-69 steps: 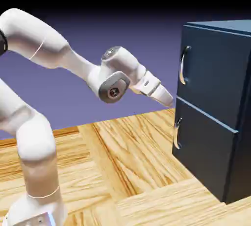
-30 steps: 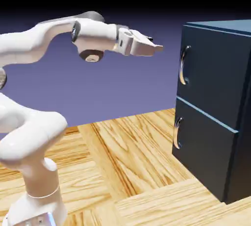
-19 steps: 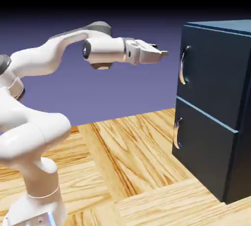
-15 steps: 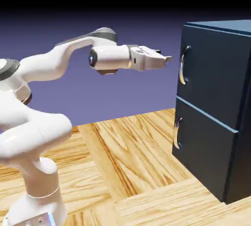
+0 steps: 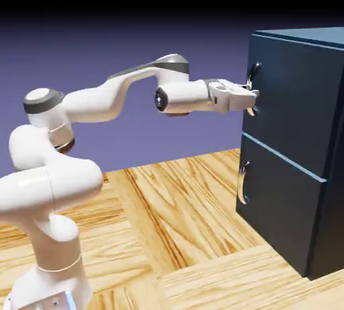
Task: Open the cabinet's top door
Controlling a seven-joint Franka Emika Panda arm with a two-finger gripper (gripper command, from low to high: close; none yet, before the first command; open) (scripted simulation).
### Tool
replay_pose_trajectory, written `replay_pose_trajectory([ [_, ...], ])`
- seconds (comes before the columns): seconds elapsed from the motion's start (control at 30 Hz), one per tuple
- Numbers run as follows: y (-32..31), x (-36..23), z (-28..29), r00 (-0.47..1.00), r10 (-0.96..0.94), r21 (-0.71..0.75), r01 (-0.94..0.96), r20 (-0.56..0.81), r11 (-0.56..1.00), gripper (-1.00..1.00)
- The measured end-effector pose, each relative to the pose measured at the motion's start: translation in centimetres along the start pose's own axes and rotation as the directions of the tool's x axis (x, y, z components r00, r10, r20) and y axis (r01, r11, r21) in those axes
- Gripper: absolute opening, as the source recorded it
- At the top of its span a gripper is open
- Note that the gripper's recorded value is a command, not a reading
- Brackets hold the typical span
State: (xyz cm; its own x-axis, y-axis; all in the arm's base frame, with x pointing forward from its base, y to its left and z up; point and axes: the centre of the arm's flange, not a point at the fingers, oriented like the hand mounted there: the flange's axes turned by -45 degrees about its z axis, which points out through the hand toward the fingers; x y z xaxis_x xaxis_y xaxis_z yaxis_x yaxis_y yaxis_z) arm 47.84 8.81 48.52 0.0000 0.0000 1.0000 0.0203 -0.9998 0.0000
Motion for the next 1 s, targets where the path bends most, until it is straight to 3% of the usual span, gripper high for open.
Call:
replay_pose_trajectory([
  [0.47,6.7,0.0,-9.1,1.0,0.0,0.34,0.0,0.0,0.94,-1.0],
  [1.0,15.4,0.0,-15.1,1.0,0.0,0.623,0.0,0.0,0.782,-1.0],
])
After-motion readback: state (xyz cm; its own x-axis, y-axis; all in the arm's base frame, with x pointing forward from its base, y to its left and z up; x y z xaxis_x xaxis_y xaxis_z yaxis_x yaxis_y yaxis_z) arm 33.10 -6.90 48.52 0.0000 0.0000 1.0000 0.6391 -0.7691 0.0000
